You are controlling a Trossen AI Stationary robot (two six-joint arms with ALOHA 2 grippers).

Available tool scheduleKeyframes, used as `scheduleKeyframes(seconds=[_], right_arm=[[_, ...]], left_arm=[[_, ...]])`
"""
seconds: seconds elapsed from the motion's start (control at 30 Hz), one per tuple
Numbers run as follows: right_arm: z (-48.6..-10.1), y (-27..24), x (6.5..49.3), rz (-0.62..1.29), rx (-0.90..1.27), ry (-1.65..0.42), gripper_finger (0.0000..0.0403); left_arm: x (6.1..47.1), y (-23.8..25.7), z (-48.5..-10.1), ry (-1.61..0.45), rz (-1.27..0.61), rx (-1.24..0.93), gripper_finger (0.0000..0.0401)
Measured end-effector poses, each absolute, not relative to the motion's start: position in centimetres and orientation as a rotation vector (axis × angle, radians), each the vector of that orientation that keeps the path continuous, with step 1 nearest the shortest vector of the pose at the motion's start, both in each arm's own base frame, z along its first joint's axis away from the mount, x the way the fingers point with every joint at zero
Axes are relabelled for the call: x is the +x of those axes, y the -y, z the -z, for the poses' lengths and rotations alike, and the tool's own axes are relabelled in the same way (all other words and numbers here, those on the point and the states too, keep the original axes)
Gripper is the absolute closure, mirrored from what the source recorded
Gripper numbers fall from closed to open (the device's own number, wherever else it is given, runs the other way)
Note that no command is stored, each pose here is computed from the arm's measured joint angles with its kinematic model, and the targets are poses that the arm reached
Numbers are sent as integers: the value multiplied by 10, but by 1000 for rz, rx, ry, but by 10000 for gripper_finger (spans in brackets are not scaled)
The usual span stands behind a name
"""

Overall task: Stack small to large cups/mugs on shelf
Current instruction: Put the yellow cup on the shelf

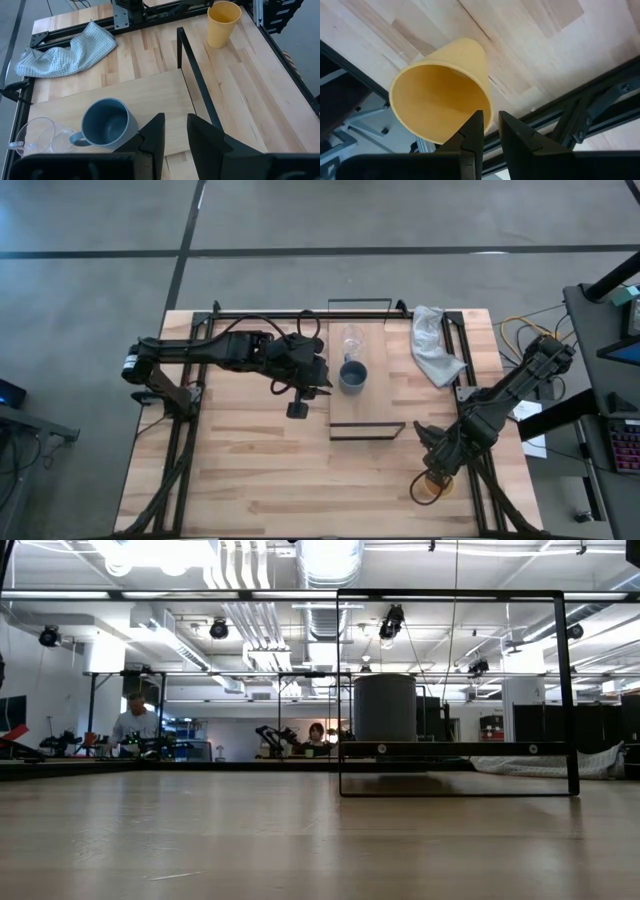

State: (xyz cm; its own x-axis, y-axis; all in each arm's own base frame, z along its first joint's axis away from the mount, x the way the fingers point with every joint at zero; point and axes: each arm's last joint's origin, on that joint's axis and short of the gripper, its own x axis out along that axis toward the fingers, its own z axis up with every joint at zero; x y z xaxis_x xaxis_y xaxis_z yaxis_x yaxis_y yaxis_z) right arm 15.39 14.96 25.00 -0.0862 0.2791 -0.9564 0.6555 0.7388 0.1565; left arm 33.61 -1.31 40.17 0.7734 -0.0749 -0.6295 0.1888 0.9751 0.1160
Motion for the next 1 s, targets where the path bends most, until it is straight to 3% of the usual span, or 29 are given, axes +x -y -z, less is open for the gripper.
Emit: scheduleKeyframes(seconds=[1.0], right_arm=[[-240,-149,153,401,768,-1669,349]], left_arm=[[336,13,-401,-673,144,177,333]])
